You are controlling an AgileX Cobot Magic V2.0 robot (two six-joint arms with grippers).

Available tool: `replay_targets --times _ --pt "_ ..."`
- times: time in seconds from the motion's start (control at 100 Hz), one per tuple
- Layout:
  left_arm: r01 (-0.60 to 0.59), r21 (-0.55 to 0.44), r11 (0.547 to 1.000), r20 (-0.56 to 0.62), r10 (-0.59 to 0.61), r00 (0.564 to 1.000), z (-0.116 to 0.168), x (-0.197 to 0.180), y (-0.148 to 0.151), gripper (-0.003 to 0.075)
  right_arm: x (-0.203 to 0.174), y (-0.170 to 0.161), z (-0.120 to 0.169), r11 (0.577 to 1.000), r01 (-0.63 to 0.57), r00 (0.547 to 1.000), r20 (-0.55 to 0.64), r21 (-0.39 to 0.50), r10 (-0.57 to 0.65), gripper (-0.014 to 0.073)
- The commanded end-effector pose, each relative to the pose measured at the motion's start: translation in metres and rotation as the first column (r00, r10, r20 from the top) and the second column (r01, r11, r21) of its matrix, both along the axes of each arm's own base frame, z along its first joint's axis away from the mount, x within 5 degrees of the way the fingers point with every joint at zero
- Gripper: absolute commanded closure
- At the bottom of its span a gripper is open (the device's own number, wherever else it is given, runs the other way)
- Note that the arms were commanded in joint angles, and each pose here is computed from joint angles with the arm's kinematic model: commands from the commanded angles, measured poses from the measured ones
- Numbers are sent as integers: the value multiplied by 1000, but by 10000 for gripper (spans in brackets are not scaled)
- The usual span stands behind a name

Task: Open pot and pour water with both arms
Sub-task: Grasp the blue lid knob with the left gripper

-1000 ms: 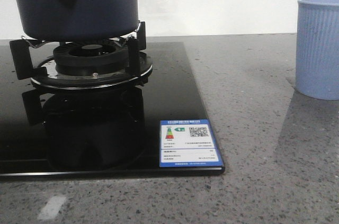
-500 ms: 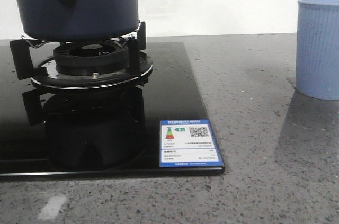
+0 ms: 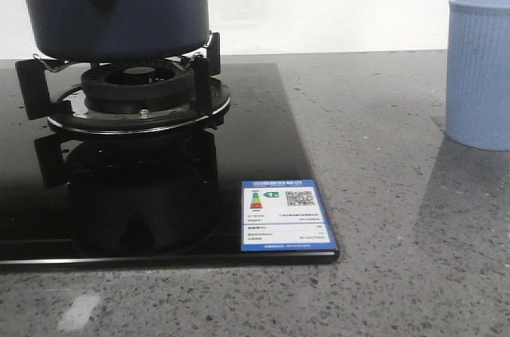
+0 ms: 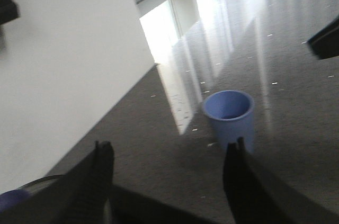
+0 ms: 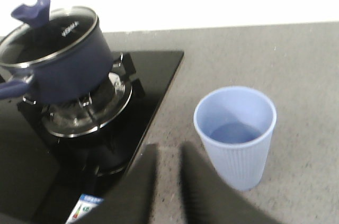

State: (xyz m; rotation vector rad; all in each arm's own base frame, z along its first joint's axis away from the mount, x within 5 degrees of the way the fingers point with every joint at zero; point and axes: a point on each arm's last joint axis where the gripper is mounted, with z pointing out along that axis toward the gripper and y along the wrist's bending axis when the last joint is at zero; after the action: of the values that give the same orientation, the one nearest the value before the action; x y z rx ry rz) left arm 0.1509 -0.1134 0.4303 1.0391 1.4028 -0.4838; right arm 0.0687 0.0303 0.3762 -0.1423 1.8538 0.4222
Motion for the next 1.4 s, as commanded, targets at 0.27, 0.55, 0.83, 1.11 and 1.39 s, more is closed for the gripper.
replay_targets --times 0.27,0.55,0.83,1.11,1.39 --pt "-317 -172 933 -28 317 948 8 51 24 252 10 -1 18 1000 30 993 116 9 -31 -54" --pt "-258 -120 959 -24 257 966 -19 96 40 258 10 -1 18 999 31 993 117 9 -32 -54" --pt "-242 -145 959 -98 230 968 -48 133 35 210 10 -1 18 999 31 993 117 9 -32 -54" --pt "-242 -171 955 -102 228 968 -61 157 33 211 11 -2 18 999 37 992 120 -3 -36 -54" --pt "-196 -176 965 -115 178 977 -67 176 23 211 11 -2 18 999 37 992 120 -4 -36 -54"
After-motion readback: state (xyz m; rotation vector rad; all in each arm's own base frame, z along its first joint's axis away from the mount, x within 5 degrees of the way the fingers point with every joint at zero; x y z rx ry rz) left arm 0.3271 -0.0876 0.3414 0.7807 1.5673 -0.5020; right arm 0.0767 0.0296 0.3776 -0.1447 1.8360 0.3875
